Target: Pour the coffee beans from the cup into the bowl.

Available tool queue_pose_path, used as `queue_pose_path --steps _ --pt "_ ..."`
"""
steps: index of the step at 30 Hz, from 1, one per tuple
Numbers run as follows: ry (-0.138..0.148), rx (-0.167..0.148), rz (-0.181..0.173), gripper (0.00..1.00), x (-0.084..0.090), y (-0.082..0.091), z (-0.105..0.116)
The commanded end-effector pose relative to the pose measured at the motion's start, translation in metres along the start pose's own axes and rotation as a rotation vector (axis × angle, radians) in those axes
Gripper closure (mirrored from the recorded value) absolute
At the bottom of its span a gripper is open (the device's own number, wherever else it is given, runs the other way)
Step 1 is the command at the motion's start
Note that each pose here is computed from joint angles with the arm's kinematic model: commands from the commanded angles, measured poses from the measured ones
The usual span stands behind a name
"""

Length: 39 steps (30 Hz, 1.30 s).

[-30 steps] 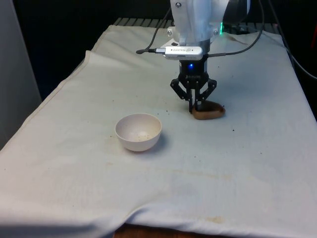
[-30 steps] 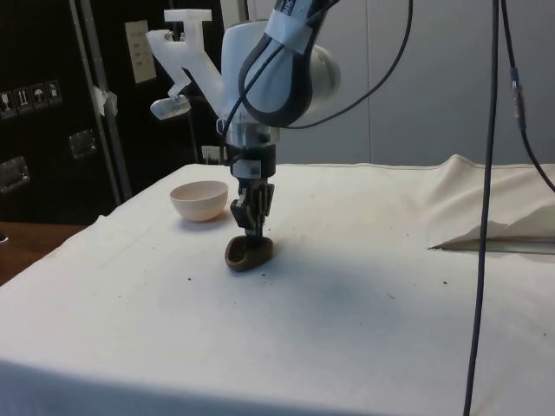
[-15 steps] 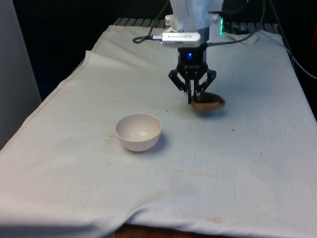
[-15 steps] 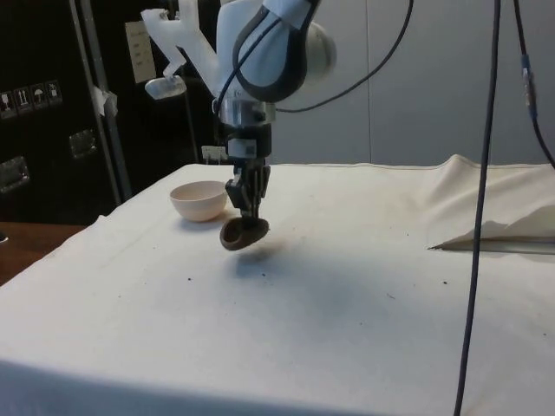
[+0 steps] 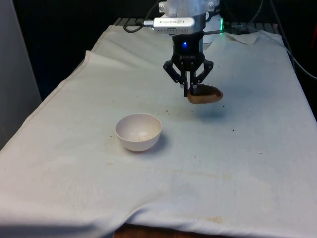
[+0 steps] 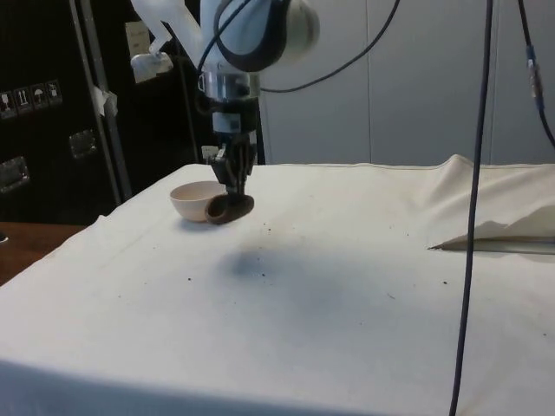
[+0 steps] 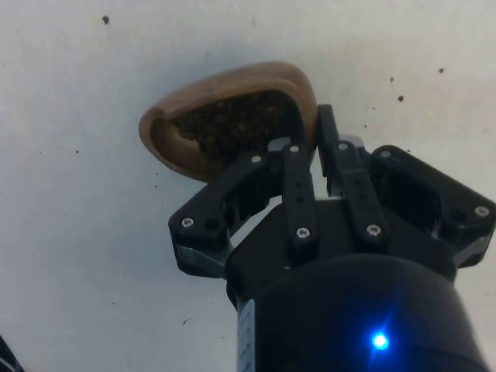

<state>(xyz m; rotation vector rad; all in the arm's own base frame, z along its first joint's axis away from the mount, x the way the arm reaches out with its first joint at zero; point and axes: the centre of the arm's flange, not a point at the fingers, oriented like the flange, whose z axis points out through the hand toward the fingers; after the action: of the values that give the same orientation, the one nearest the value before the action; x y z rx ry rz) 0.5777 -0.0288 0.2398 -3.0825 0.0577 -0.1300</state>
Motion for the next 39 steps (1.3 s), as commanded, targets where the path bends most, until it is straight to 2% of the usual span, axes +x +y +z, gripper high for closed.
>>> queue_pose_path --steps 1,5,8,9,16,24,25,26,33,34,39 --pt "0.001 0.0 0.001 1.0 0.002 0.001 -0.002" --pt "0.001 -0.006 0.005 1.0 0.018 0.008 -0.012" --pt "0.006 -0.002 0.005 1.0 0.021 0.009 -0.015" --pt "0.003 -0.009 0.004 1.0 0.029 0.013 -0.019" --pt "0.01 -0.015 0.009 1.0 0.05 0.024 -0.032" --pt "0.013 -0.023 0.012 1.0 0.067 0.037 -0.041" --pt "0.02 -0.019 0.012 1.0 0.065 0.034 -0.039" --pt "0.014 -0.024 0.012 1.0 0.069 0.039 -0.042" --pt "0.024 -0.04 0.013 1.0 0.088 0.057 -0.05" --pt "0.03 -0.038 0.013 1.0 0.086 0.054 -0.05" --pt "0.032 -0.052 0.012 1.0 0.097 0.067 -0.053"
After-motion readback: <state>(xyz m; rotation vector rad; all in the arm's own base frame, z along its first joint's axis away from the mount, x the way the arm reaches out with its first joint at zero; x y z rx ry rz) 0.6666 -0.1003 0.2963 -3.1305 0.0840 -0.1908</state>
